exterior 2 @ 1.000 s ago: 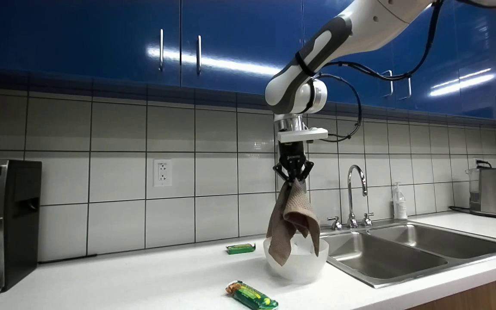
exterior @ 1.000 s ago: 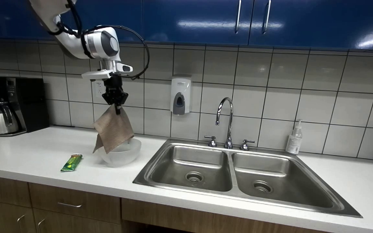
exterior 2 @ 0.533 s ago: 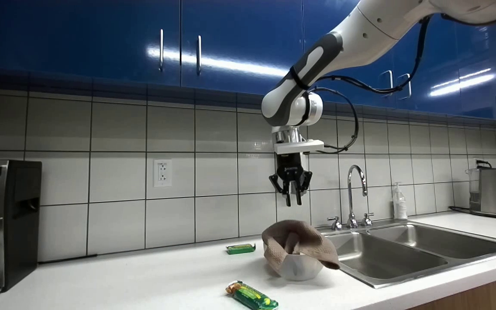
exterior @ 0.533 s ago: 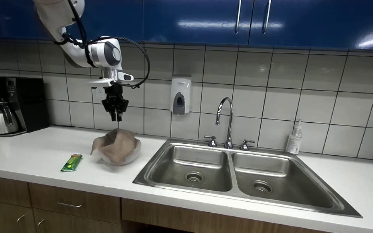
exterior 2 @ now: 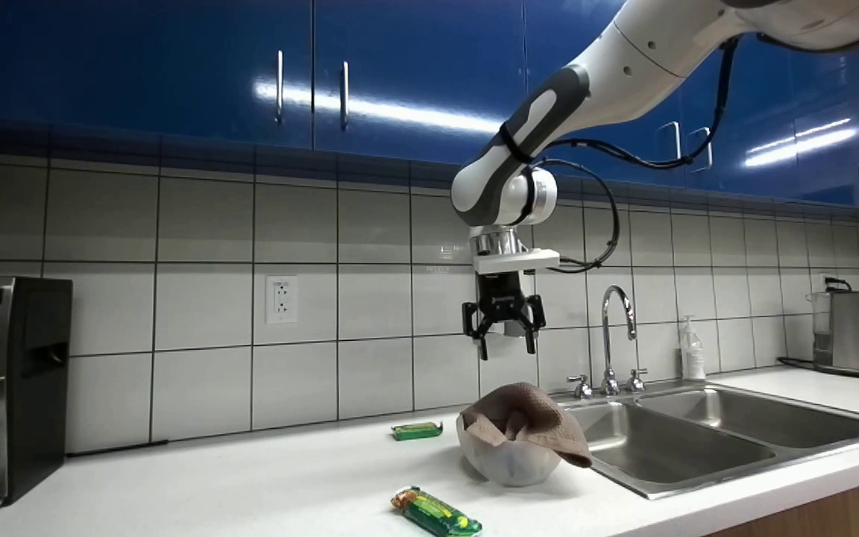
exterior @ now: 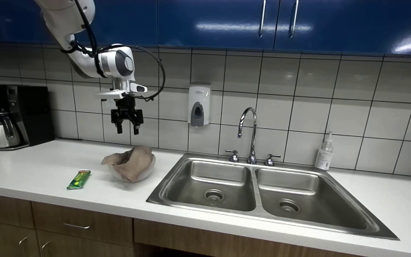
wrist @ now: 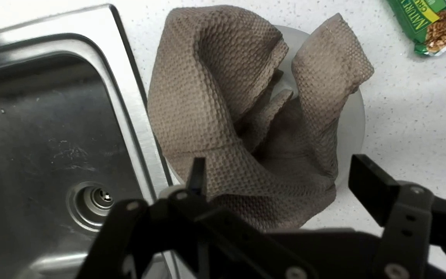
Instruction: Put the towel into the bowl
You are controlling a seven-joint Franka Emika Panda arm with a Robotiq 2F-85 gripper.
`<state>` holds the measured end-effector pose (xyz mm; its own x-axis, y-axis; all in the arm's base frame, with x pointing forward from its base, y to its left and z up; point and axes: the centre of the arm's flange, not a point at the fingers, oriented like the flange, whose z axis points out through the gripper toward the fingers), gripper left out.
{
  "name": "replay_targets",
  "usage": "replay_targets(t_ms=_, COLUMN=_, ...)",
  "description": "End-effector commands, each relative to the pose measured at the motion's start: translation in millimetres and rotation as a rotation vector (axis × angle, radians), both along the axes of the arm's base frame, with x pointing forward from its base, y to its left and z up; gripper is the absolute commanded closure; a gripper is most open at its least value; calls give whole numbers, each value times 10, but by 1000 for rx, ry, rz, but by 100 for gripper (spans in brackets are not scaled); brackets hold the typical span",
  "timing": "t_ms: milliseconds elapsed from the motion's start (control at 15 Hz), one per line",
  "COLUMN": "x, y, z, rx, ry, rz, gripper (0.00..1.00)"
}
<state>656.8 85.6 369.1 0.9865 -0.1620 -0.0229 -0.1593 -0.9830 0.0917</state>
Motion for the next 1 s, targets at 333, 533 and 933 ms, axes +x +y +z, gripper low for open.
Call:
replay_targets(t_ms=333, x=-380, y=224, z=300, rx=46, ry=-4, rz=33, gripper=0)
replay_targets(t_ms=533, x=-608, y=322, z=362, rx=53, ry=10, rz=45, gripper=0)
replay_targets(t_ms=933, x=-1190, y=469, z=622, rx=92, ry=2, rz=101, gripper=0)
